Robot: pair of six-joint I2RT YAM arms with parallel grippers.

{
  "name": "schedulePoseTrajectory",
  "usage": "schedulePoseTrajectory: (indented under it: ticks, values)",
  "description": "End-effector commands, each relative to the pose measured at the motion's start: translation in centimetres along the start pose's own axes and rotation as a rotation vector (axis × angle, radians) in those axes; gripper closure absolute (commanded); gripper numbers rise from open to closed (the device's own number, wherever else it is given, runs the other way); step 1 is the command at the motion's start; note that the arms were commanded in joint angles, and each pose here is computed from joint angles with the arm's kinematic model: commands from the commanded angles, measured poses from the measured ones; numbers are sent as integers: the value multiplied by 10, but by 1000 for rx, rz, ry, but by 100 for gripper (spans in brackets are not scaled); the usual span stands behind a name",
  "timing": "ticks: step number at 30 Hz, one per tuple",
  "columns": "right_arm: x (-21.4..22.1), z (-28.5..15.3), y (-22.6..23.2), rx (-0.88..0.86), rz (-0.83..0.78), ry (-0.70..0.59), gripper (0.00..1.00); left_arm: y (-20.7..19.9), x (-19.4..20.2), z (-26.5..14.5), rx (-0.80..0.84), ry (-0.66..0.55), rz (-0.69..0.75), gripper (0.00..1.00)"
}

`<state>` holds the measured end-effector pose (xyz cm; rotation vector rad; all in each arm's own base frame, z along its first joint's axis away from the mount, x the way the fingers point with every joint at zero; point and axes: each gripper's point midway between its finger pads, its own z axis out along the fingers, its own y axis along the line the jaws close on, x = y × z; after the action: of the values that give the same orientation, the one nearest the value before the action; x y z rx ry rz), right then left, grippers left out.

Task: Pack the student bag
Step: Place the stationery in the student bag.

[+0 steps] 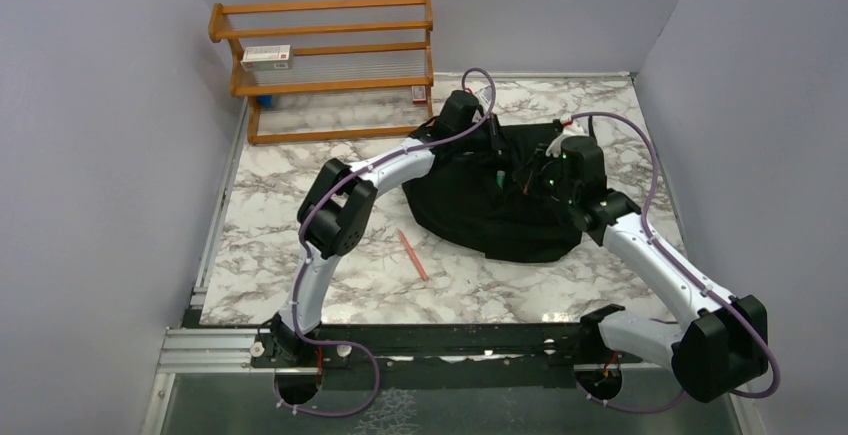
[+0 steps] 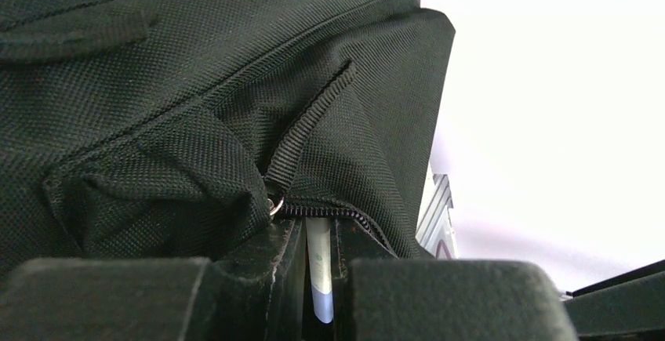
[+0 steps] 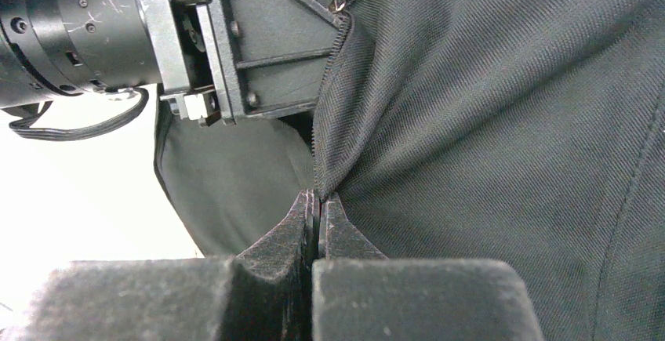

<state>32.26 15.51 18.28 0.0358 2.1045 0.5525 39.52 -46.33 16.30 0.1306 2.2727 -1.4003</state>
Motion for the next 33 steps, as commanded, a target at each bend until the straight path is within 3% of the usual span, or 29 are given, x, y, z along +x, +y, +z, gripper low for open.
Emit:
schedulePoseTrajectory:
  ticks: [1, 4, 7, 15, 26, 29, 33]
  values:
    - [-4, -9, 27, -122, 27, -8, 99, -12, -17, 8, 34, -57, 6, 90]
    - [-5, -9, 25, -110, 27, -16, 99, -7, -16, 3, -1, -55, 15, 72]
    - [-8, -9, 23, -98, 27, -24, 99, -8, -18, -3, -11, -63, 26, 65]
    - [-14, -10, 14, -41, 40, -50, 99, -7, -10, -24, -6, -51, 48, 65]
    - [-15, -12, 5, 8, 60, -73, 99, -13, 0, -86, -7, -58, 129, 66]
    - [-12, -12, 4, 13, 58, -66, 99, -1, 7, -110, -91, -72, 143, 67]
    - [-11, -11, 4, 9, 58, -60, 99, 54, 12, -162, -361, -158, 77, 68]
